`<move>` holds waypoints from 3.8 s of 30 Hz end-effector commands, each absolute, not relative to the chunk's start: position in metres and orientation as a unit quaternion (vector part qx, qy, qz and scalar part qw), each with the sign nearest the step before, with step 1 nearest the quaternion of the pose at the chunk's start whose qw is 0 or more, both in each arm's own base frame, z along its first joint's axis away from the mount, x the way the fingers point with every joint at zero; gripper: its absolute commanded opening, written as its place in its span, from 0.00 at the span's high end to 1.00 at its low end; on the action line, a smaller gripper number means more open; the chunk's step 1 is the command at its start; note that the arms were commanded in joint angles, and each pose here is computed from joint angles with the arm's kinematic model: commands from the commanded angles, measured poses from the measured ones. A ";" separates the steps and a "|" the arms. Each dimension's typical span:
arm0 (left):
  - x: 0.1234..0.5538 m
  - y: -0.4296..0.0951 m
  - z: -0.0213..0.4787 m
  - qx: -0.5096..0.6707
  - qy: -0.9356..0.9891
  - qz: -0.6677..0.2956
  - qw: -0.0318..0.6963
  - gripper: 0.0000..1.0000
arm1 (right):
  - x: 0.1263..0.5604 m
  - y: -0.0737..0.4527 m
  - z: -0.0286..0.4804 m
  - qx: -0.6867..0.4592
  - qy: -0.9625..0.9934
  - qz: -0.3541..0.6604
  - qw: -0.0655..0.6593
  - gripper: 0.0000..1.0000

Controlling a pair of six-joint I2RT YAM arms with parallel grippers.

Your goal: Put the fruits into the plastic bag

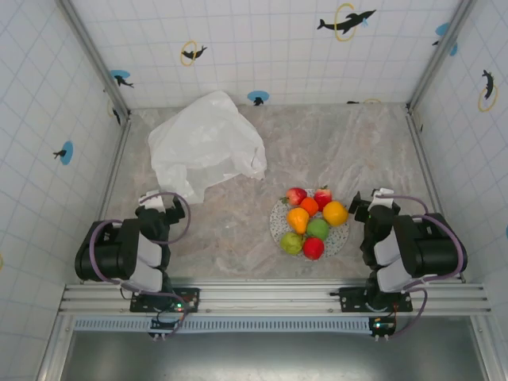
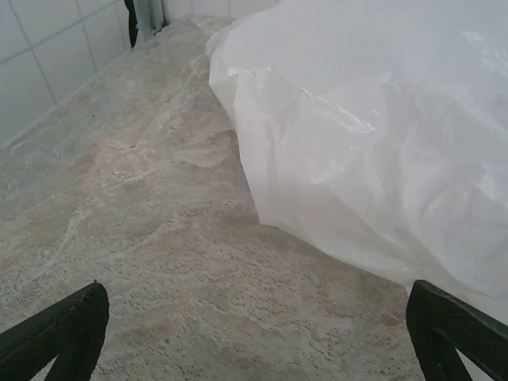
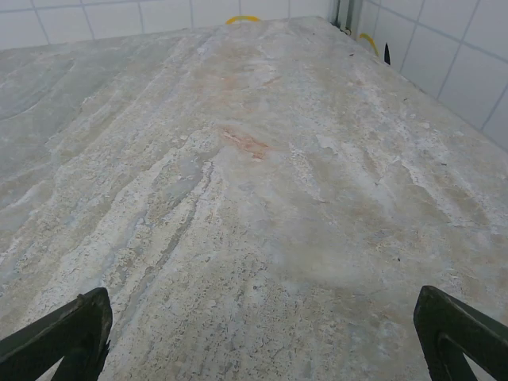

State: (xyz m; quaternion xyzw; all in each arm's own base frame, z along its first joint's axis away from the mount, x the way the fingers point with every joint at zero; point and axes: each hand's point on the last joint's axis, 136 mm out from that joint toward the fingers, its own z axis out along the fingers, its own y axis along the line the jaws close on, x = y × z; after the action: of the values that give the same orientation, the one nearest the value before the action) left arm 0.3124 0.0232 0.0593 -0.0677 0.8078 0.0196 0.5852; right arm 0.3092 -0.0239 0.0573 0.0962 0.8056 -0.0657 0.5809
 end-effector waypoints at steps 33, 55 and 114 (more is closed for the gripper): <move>0.311 0.020 0.059 -0.059 0.808 0.015 0.586 0.02 | 0.302 -0.027 0.058 0.098 0.802 -0.070 0.584 0.00; 0.310 0.037 0.067 -0.104 0.803 0.041 0.585 0.02 | 0.296 -0.029 0.066 0.102 0.791 -0.077 0.598 0.02; 0.280 -0.096 0.100 -0.124 0.911 -0.243 0.310 1.00 | 0.336 0.291 0.164 -0.413 0.754 0.037 0.510 0.09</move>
State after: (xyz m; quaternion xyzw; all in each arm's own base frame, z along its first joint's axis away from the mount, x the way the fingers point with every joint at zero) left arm 0.2947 -0.0888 0.0936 -0.1427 0.9037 -0.2296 0.3322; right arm 0.3260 0.2827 0.1587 -0.3960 0.7669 0.0651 0.5008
